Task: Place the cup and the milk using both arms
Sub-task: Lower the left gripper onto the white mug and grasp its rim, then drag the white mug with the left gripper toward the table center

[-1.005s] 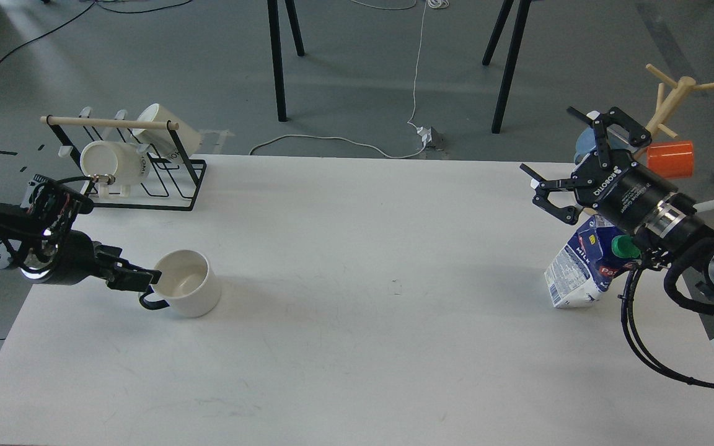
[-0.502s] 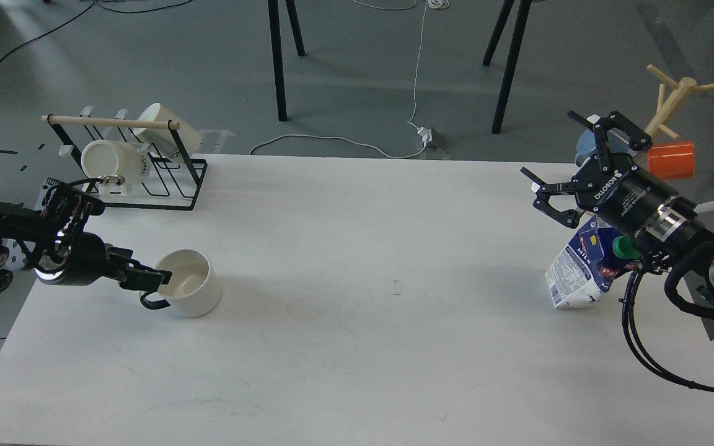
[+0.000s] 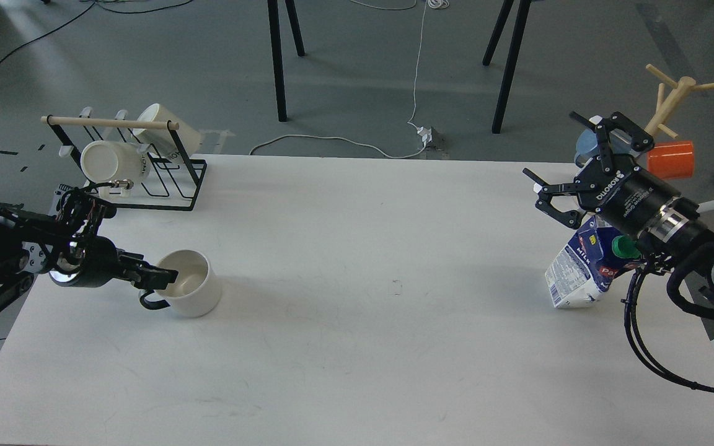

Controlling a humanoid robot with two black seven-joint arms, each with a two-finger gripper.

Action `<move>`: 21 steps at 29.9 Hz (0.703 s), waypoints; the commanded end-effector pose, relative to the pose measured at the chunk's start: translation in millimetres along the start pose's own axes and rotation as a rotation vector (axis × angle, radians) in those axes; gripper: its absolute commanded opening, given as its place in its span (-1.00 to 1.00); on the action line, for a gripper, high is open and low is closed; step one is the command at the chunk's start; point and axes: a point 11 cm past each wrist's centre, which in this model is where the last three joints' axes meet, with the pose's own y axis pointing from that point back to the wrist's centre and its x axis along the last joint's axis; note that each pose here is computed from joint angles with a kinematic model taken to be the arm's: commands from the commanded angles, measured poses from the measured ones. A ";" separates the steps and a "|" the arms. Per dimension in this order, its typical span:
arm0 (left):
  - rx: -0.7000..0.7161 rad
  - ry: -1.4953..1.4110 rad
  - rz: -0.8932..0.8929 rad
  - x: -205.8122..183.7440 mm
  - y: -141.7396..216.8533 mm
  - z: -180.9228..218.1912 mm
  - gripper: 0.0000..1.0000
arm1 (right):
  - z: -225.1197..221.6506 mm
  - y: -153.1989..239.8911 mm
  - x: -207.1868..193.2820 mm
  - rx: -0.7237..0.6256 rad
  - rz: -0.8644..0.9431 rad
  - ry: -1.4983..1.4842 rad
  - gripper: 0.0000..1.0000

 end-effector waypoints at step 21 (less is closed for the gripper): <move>-0.079 -0.161 0.164 40.2 18.2 30.6 -0.98 | -2.6 3.2 3.2 0.020 0.009 -0.013 0.97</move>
